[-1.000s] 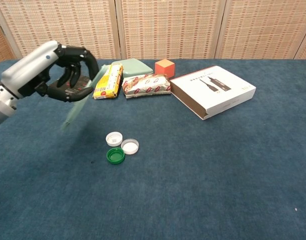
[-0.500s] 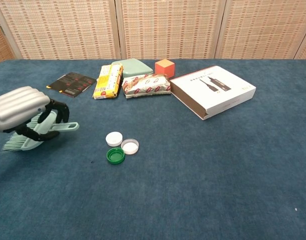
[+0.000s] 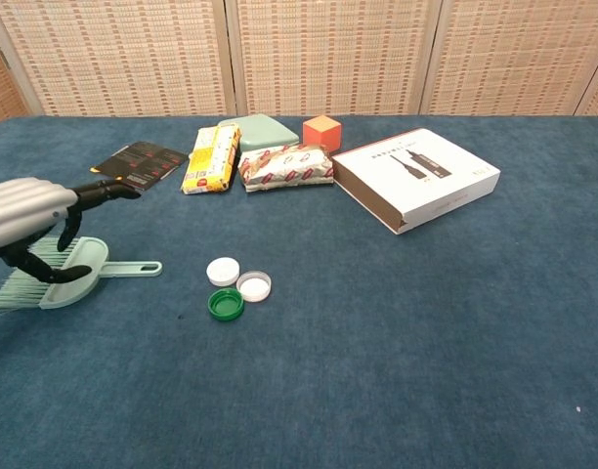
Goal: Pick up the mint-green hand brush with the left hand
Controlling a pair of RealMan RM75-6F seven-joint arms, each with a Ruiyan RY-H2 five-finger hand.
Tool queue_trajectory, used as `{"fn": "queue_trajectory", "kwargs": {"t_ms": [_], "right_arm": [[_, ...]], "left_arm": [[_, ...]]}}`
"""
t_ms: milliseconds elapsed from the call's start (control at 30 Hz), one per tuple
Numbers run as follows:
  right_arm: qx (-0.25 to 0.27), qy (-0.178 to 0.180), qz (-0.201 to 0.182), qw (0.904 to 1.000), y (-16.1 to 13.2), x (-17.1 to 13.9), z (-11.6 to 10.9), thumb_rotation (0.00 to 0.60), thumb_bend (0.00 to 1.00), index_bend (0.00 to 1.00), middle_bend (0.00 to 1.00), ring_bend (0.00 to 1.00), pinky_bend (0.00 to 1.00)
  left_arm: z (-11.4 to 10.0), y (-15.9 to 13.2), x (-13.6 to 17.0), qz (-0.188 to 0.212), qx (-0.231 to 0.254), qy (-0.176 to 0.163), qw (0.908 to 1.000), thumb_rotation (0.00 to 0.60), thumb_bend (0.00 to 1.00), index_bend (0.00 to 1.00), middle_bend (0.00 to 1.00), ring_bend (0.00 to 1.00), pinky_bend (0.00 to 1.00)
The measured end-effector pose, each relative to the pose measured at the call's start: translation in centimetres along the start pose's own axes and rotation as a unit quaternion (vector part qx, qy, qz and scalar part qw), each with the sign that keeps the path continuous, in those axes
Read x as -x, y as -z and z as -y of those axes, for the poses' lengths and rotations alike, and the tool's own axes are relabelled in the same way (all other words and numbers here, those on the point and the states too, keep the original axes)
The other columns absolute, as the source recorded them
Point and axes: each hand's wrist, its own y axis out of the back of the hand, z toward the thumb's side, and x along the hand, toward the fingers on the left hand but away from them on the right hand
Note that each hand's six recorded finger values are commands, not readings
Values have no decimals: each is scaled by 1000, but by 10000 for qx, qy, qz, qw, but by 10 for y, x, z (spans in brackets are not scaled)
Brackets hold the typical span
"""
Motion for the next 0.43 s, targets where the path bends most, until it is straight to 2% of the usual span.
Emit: {"fn": "queue_trajectory", "kwargs": {"t_ms": [33, 100, 133, 233, 300, 367, 433], "right_arm": [[-2, 4, 1, 10000, 0, 0, 0, 600, 224, 0, 0, 0, 0], [-11, 12, 11, 10000, 1, 0, -1, 600, 224, 0, 0, 0, 0], [-14, 18, 20, 10000, 1, 0, -1, 600, 224, 0, 0, 0, 0], [-31, 45, 59, 10000, 3, 0, -1, 600, 224, 0, 0, 0, 0], [-38, 45, 64, 10000, 2, 1, -1, 600, 224, 0, 0, 0, 0], [-36, 16, 69, 10000, 2, 1, 1, 600, 224, 0, 0, 0, 0], [-22, -8, 60, 10000, 1, 2, 1, 600, 224, 0, 0, 0, 0]], "left_arm": [[-6, 0, 4, -5, 74, -82, 9999, 600, 320, 0, 0, 284, 490], [-21, 2, 20, -17, 278, -303, 9992, 600, 323, 0, 0, 46, 246], [-27, 3, 29, -38, 363, -415, 9985, 600, 325, 0, 0, 6, 193], [-46, 18, 66, -295, 514, -844, 9947, 600, 336, 0, 0, 0, 98], [-58, 36, 98, -639, 496, -1110, 9905, 600, 345, 0, 0, 0, 71], [-70, 53, 122, -956, 520, -1263, 9860, 600, 350, 0, 0, 0, 69], [-75, 61, 131, -1095, 565, -1271, 9842, 600, 351, 0, 0, 0, 69]]}}
